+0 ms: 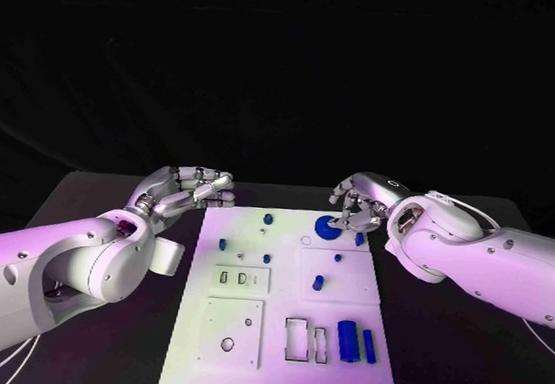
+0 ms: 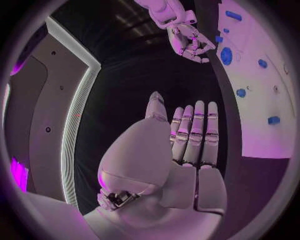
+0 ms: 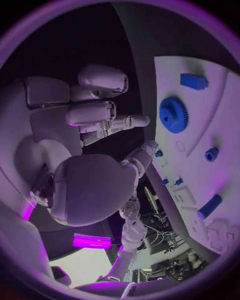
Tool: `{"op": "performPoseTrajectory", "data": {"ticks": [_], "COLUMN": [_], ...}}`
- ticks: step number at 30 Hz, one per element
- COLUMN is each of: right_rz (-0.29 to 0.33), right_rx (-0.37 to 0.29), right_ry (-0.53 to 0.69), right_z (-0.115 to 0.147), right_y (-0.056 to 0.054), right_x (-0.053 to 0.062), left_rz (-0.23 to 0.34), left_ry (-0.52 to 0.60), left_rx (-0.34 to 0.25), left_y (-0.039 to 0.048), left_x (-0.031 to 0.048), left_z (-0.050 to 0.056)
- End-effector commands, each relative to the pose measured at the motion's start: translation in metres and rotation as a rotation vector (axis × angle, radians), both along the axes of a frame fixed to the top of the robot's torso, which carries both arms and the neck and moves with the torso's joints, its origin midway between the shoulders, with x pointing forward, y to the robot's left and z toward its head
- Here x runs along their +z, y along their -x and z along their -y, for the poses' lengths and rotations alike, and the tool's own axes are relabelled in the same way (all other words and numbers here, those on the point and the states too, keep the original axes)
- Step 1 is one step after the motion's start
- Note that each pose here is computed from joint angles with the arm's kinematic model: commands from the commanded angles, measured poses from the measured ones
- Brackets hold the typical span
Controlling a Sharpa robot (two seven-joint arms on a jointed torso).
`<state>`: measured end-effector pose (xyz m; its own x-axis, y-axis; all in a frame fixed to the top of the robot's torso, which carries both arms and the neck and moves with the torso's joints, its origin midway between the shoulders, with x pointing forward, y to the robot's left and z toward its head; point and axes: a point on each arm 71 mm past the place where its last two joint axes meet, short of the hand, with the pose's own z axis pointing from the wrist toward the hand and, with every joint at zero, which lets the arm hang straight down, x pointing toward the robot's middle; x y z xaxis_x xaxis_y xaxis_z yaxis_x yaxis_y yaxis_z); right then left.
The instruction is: Assemble the parts on the task board
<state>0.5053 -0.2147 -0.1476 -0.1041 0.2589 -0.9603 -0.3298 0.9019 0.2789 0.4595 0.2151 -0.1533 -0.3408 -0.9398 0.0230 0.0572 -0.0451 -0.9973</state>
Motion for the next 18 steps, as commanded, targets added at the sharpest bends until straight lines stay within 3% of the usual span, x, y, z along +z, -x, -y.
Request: {"op": "performPoseTrajectory", "data": {"ticks": [1,18], "right_rz": [-0.121,-0.181], "right_rx": [-0.046,-0.05], "right_ry": [-0.032,-0.002], "right_z": [0.008,0.002], "right_y": [-0.002,-0.009], "right_x": [-0.007,-0.021], "left_rz": [0.007,0.005], "left_ry": [0.013,0.014], "left_rx": [-0.022,-0.028], "left_y": [-0.0002,-0.0001], "left_x": [0.0016,0.0014], "left_z": [0.003,0.005]}}
